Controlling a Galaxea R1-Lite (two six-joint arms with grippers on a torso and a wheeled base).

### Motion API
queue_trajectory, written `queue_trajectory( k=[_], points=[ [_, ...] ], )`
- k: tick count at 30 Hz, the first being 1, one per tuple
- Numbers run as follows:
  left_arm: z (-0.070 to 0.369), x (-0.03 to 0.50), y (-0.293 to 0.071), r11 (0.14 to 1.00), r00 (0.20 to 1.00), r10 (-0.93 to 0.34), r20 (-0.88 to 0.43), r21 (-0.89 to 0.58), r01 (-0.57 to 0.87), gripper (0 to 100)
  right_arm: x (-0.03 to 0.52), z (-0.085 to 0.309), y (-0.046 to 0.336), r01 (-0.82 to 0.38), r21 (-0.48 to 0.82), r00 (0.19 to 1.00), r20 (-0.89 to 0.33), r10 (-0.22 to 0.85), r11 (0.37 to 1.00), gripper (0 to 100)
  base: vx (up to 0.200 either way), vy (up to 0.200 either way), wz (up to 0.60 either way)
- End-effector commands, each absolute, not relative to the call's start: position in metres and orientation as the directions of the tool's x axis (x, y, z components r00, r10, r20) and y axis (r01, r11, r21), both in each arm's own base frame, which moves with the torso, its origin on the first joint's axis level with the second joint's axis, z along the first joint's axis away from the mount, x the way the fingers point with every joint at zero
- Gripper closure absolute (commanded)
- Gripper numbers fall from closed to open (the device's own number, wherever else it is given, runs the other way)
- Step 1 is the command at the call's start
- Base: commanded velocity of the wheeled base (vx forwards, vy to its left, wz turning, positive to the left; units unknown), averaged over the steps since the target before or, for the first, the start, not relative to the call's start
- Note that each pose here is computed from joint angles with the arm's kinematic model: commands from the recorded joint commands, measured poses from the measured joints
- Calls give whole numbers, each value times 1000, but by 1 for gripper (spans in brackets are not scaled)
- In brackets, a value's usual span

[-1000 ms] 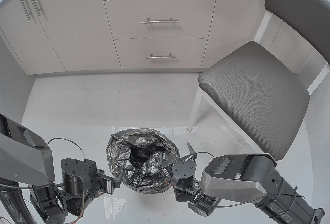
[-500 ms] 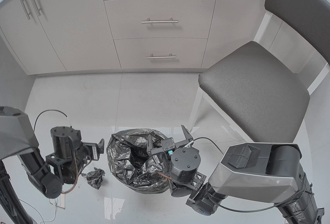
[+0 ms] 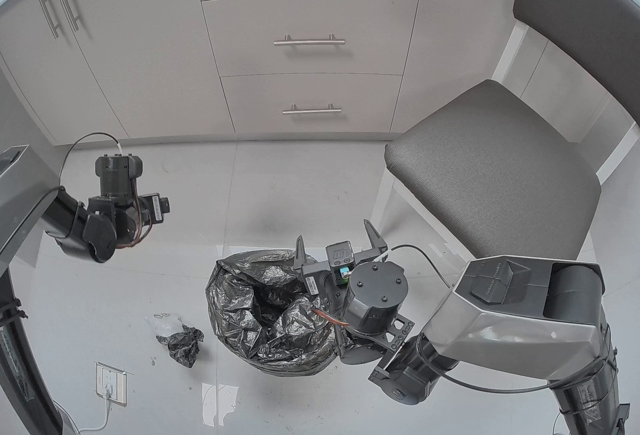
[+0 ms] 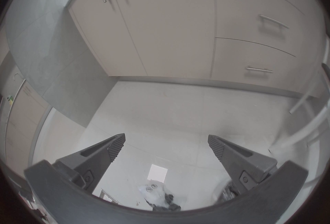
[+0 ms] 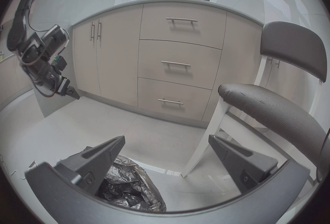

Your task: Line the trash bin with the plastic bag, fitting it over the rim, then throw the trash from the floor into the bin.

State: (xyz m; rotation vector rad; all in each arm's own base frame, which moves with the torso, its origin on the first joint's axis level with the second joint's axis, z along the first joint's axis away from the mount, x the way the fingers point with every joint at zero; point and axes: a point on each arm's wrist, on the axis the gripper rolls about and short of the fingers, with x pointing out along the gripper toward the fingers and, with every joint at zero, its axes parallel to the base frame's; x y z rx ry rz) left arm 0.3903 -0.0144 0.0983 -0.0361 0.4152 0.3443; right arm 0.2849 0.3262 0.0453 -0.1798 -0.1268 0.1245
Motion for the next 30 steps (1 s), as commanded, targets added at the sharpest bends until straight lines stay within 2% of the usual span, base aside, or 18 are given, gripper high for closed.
queue_trajectory(
  k=[1, 3, 5, 7, 9, 10, 11, 13, 16, 17, 18, 19, 21, 22, 28, 30],
  points=[
    [60, 468, 94, 835, 695, 500, -517, 74, -546, 0, 297, 56, 317, -72, -156, 984, 149, 96, 985, 0, 0, 0, 0],
    [58, 483, 118, 809, 668, 529, -524, 73, -583, 0, 298, 55, 315, -68, -158, 985, 147, 92, 985, 0, 0, 0, 0],
    [57, 485, 122, 806, 663, 531, -528, 71, -588, 0, 299, 55, 315, -65, -158, 985, 146, 88, 985, 0, 0, 0, 0],
    [61, 498, 145, 783, 637, 540, -551, 51, -619, 0, 300, 53, 314, -63, -162, 986, 142, 86, 985, 0, 0, 0, 0],
    [58, 500, 153, 782, 620, 525, -583, 42, -622, 0, 301, 53, 313, -60, -162, 986, 142, 83, 985, 0, 0, 0, 0],
    [26, 492, 158, 782, 526, 479, -703, 69, -620, 0, 302, 50, 313, -59, -165, 987, 139, 82, 985, 0, 0, 0, 0],
    [18, 489, 159, 781, 498, 466, -732, 76, -620, 0, 302, 51, 313, -58, -164, 987, 140, 82, 985, 0, 0, 0, 0],
    [-34, 472, 159, 775, 298, 387, -872, 133, -617, 0, 302, 49, 314, -60, -167, 987, 137, 84, 984, 0, 0, 0, 0],
    [-102, 444, 153, 785, 12, 282, -959, 223, -577, 0, 303, 44, 314, -60, -174, 988, 130, 83, 983, 0, 0, 0, 0],
    [-112, 440, 151, 790, -30, 265, -964, 235, -567, 0, 303, 44, 314, -59, -174, 988, 130, 82, 983, 0, 0, 0, 0],
    [-140, 425, 146, 804, -150, 213, -966, 260, -535, 0, 303, 43, 314, -59, -176, 988, 128, 82, 983, 0, 0, 0, 0],
    [-160, 414, 142, 817, -232, 157, -960, 259, -516, 0, 303, 41, 314, -59, -178, 989, 125, 82, 982, 0, 0, 0, 0],
    [-165, 411, 140, 822, -251, 128, -959, 244, -515, 0, 304, 41, 314, -59, -177, 989, 127, 82, 982, 0, 0, 0, 0],
    [-154, 416, 141, 808, -211, 104, -972, 206, -552, 0, 304, 42, 314, -59, -177, 988, 128, 82, 982, 0, 0, 0, 0],
    [-142, 426, 145, 736, -103, 85, -991, 132, -664, 0, 304, 41, 314, -59, -178, 989, 127, 82, 982, 0, 0, 0, 0],
    [-120, 433, 147, 690, -40, 75, -996, 81, -719, 0, 304, 41, 315, -60, -178, 988, 127, 84, 982, 0, 0, 0, 0]
  ],
)
